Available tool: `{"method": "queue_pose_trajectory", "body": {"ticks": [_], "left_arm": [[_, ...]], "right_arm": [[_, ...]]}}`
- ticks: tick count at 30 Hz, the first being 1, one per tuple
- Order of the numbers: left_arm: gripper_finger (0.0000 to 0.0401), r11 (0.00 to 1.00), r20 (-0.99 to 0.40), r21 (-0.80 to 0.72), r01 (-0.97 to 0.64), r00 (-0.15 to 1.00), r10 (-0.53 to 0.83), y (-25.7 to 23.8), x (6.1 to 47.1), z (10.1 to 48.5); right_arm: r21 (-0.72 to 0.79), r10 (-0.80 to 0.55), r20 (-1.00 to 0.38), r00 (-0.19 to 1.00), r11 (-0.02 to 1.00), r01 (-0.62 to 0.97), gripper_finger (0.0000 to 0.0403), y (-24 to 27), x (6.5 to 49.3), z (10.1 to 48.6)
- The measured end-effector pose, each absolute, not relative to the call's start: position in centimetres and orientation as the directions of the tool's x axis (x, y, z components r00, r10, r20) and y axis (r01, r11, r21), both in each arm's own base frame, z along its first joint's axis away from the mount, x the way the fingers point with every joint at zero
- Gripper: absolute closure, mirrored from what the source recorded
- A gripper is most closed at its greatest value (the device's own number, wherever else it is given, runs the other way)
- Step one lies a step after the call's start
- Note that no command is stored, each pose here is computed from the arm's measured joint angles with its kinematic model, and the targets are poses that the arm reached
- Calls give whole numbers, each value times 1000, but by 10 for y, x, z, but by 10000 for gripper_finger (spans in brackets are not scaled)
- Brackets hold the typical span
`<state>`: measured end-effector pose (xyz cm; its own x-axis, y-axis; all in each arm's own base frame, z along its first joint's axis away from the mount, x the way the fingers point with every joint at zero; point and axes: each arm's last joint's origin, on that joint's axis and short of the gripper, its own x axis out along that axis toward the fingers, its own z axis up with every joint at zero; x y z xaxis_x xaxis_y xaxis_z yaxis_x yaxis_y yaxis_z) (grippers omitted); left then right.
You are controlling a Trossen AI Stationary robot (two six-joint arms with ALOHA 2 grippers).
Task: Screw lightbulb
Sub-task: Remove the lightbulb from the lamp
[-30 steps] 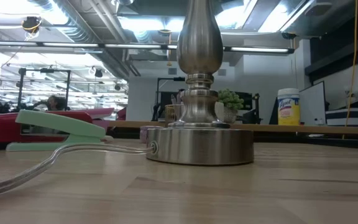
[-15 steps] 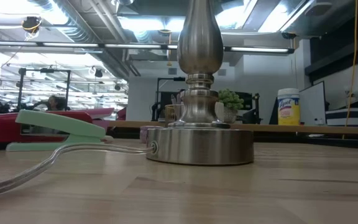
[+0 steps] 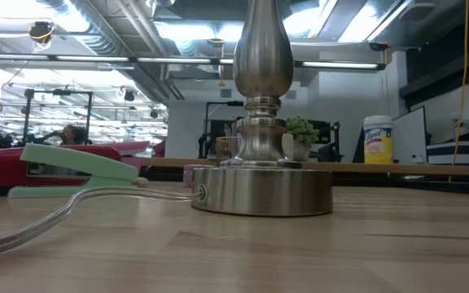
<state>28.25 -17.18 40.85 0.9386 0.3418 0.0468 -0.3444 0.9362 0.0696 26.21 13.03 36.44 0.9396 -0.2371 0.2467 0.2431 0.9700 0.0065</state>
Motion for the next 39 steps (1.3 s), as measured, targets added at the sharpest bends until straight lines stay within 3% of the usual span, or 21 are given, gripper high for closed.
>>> {"method": "queue_pose_trajectory", "body": {"ticks": [6,11,15,39], "left_arm": [[398,889,50,100,-447,895,444,-169,281,410],[398,861,34,97,-499,866,499,-162,284,408],[398,849,11,86,-522,852,523,-154,289,404],[398,903,-7,45,-428,903,429,-162,287,400]], "right_arm": [[10,-201,263,943,978,206,389,136,253,370],[18,-80,285,955,997,78,388,142,256,368],[13,-78,270,960,997,78,389,145,262,361],[24,-144,261,955,989,143,389,134,272,357]]}}
